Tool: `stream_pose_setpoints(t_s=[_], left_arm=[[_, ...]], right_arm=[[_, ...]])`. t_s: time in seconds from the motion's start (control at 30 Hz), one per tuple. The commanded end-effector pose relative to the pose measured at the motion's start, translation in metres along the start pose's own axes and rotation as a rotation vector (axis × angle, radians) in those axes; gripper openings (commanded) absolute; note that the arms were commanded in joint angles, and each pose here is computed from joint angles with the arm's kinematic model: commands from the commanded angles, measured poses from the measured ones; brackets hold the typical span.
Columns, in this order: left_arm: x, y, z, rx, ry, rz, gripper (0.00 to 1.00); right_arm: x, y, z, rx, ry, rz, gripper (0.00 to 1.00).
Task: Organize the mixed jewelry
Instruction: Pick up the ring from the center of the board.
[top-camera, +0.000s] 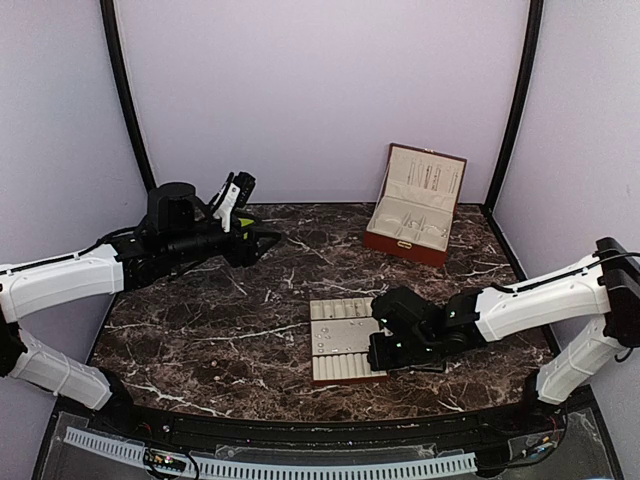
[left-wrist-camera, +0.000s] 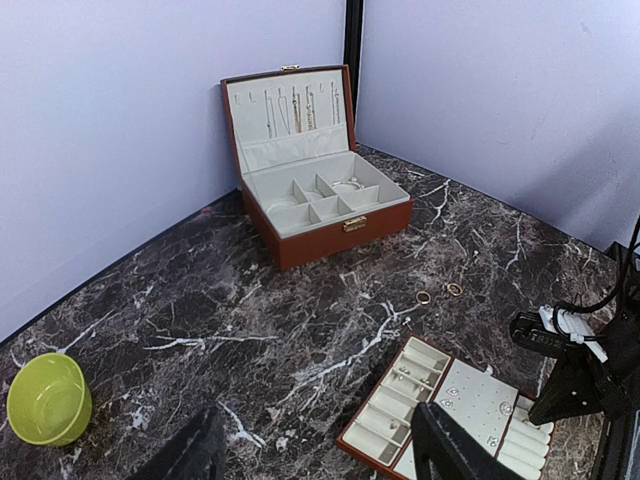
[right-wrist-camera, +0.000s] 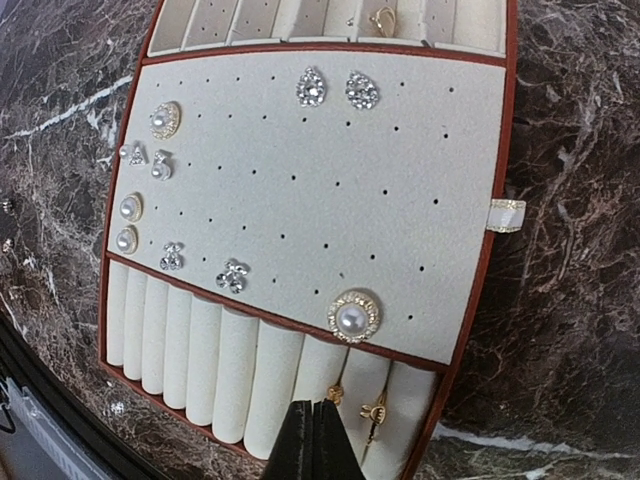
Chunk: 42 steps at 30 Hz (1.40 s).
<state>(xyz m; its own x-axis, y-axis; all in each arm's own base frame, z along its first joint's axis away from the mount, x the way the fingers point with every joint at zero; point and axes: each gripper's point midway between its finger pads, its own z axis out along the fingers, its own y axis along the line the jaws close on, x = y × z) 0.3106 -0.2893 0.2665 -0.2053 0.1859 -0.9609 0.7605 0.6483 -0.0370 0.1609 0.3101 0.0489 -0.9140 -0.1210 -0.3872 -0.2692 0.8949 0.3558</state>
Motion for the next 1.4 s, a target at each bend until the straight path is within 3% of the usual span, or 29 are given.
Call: stream_pose_setpoints(t_s=[0.0,0.67,0.93,1.17,1.37], left_arm=[[-0.008,-0.001,-0.007,-0.005,-0.036,0.012,0.66],[-0.009,0.000,-0.008,-0.010,-0.040,0.013,0.66],[-0.011,0.001,-0.010,-0.021,-0.046,0.010,0.66],[-0.009,0.010,-0.011,-0.063,-0.045,-0.001,0.76],[-0.008,0.028,-0.012,-0.100,-0.048,-0.059,0.82]], right_arm=[[0.010,-0.001,0.005,-0.007,0.025,0.008,0.00],[0.019,-0.002,0.010,-0.015,0.057,0.024,0.00],[-0.013,0.012,-0.017,-0.017,-0.051,-0.034,0.00],[-0.056,0.002,-0.059,0.064,-0.181,-0.074,0.20],[-0.088,-0.050,-0.074,0.161,-0.248,-0.002,0.28]])
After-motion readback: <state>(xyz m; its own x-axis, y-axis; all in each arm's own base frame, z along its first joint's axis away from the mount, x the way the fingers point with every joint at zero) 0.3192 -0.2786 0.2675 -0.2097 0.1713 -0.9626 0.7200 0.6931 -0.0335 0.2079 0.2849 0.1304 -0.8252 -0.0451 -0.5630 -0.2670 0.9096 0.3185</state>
